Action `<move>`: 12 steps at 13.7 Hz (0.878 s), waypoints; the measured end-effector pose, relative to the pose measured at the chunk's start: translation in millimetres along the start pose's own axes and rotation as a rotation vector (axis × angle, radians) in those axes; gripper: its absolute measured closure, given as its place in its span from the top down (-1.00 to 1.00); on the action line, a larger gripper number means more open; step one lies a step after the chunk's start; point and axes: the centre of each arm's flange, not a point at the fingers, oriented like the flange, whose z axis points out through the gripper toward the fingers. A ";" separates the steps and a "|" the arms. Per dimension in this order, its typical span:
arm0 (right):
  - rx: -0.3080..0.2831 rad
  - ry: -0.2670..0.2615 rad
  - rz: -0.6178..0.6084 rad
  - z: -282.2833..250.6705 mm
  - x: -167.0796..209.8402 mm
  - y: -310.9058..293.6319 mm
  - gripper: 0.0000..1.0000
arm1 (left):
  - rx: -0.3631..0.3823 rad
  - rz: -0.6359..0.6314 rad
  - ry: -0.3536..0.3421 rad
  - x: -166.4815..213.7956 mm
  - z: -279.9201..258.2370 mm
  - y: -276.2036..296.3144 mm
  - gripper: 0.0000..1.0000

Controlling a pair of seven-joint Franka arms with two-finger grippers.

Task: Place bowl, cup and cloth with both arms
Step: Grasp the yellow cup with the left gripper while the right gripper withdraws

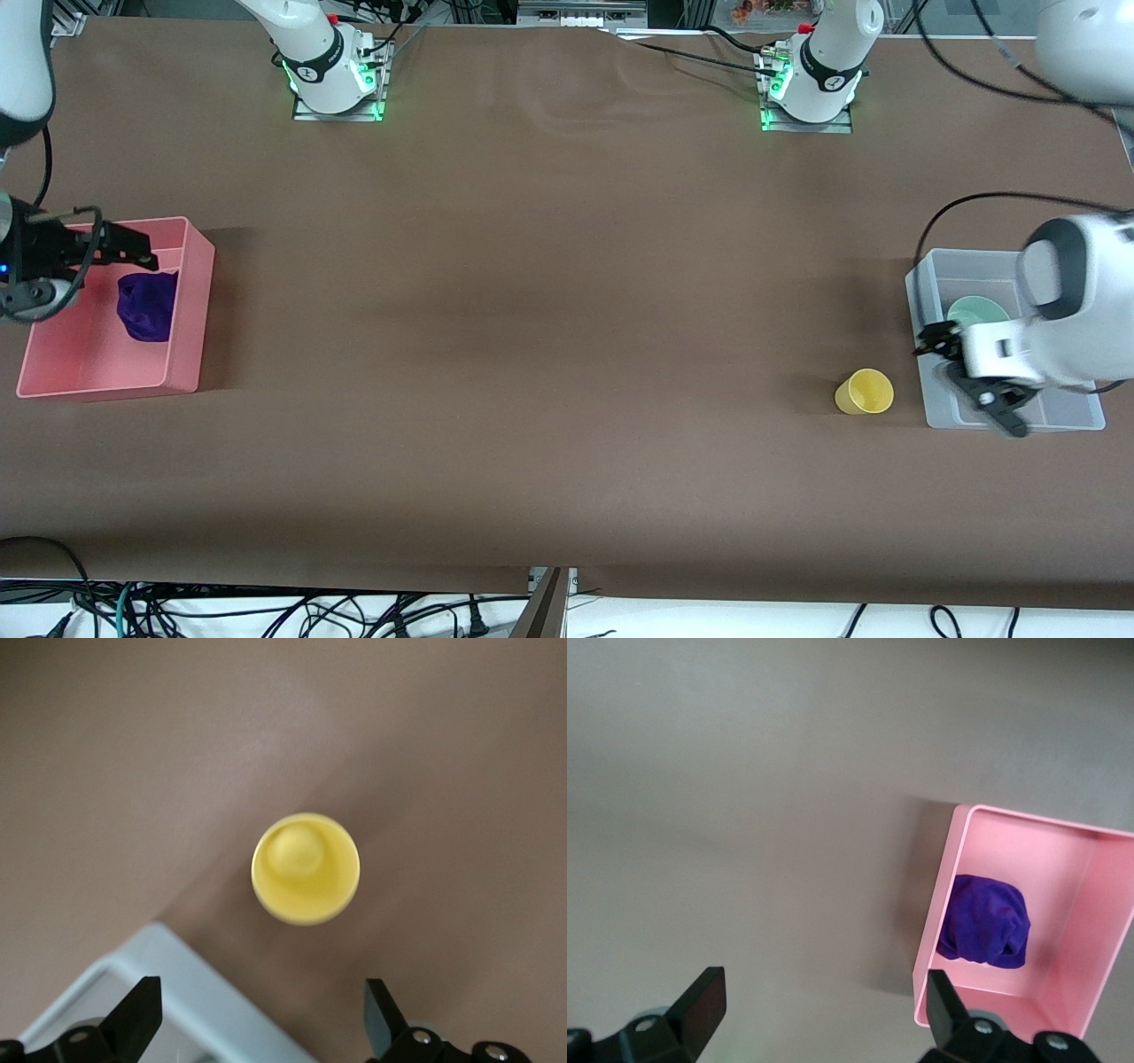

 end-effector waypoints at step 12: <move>-0.039 -0.012 0.153 -40.4 -44.0 19.8 1.00 | -0.009 0.005 -0.008 13.6 95.9 -9.9 -0.83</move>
